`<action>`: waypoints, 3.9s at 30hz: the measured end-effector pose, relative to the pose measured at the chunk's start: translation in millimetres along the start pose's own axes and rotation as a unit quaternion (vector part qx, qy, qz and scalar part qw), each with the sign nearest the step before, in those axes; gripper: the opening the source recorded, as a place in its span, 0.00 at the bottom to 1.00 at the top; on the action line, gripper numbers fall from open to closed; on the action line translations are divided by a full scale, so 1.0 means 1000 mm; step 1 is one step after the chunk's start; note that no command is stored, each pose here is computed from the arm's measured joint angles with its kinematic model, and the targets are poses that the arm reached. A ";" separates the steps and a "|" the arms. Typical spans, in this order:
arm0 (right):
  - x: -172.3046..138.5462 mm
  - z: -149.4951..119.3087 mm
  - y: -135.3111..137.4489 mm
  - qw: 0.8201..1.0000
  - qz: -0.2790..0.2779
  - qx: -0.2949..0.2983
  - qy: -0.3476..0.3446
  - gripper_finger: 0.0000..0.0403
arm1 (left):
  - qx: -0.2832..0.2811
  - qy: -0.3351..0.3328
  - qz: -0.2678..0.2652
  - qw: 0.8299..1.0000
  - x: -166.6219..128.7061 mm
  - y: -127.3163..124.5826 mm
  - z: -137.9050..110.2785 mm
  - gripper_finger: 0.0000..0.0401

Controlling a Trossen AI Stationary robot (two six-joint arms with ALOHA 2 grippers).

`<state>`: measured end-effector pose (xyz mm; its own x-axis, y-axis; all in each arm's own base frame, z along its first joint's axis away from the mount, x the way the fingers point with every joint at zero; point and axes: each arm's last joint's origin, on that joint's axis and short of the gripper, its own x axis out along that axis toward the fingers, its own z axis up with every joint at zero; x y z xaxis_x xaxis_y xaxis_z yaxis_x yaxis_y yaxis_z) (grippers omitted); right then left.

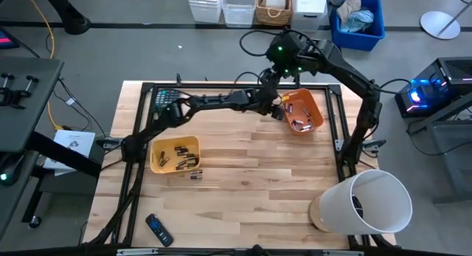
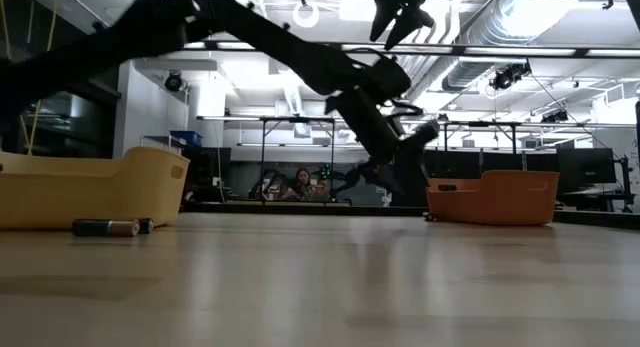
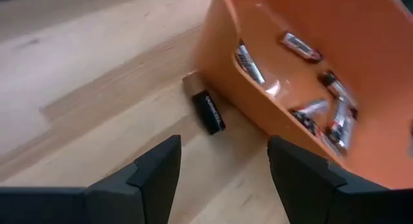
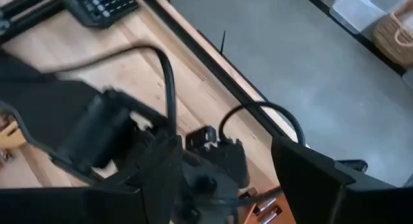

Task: Sort batteries
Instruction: Put the black battery into the yellow bin

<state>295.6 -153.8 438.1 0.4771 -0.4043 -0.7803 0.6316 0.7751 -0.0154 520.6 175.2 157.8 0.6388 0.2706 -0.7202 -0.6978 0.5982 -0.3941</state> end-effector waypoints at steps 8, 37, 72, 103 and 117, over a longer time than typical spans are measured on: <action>0.000 0.001 -0.002 0.999 -0.005 0.037 -0.003 0.58 | -0.033 -0.005 0.038 0.999 0.035 0.004 -0.007 0.54; 0.001 0.004 -0.030 0.993 -0.064 0.093 -0.016 0.58 | 0.215 0.032 -0.027 0.976 -0.057 -0.054 0.003 0.49; 0.227 -0.043 -0.017 0.924 -0.017 0.068 0.376 0.43 | 0.042 -0.205 -0.107 0.972 -0.322 0.102 -0.116 0.49; 0.204 -0.121 -0.010 0.948 -0.033 0.209 0.238 0.43 | -0.001 -0.226 -0.051 0.973 -0.320 0.123 -0.103 0.49; 0.227 -0.139 -0.038 0.917 -0.144 0.247 0.278 0.43 | -0.021 -0.218 -0.063 0.974 -0.320 0.125 -0.102 0.49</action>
<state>295.0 -207.2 174.6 -0.0527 -0.1407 -0.9887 0.9480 0.3041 -0.0938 196.2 86.1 280.7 0.7902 0.4974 -0.3580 -0.6124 0.6185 -0.4924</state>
